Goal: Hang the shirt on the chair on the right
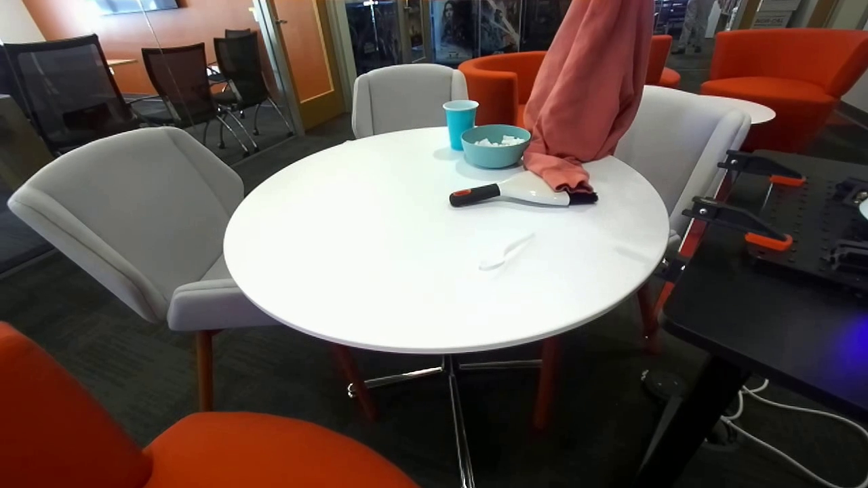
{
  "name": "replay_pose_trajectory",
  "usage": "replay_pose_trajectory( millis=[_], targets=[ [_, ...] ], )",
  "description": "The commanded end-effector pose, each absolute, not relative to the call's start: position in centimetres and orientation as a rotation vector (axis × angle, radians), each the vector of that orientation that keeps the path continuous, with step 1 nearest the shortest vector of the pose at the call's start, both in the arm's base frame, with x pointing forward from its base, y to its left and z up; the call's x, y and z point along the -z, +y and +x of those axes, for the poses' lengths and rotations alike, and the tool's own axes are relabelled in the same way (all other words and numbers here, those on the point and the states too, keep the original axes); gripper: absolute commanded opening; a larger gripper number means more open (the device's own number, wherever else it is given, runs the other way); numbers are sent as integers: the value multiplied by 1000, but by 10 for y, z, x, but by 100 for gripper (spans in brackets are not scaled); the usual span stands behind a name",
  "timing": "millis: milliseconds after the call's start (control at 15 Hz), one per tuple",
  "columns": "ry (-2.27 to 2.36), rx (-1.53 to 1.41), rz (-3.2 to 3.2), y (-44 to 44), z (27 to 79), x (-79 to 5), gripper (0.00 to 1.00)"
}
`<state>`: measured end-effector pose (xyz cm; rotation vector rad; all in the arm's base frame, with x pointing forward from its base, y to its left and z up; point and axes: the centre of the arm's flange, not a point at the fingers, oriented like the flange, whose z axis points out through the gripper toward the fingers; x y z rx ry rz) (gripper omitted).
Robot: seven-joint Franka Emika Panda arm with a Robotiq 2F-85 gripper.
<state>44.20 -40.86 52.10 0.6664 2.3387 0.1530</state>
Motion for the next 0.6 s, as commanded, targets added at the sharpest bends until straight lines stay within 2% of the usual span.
replay_pose_trajectory(
  millis=[0,467,533],
  targets=[
    [2351,-229,749,-470,458,-526,2],
    [2304,-38,879,-529,453,-536,2],
    [2341,-96,851,-517,438,-517,9]
  ],
)
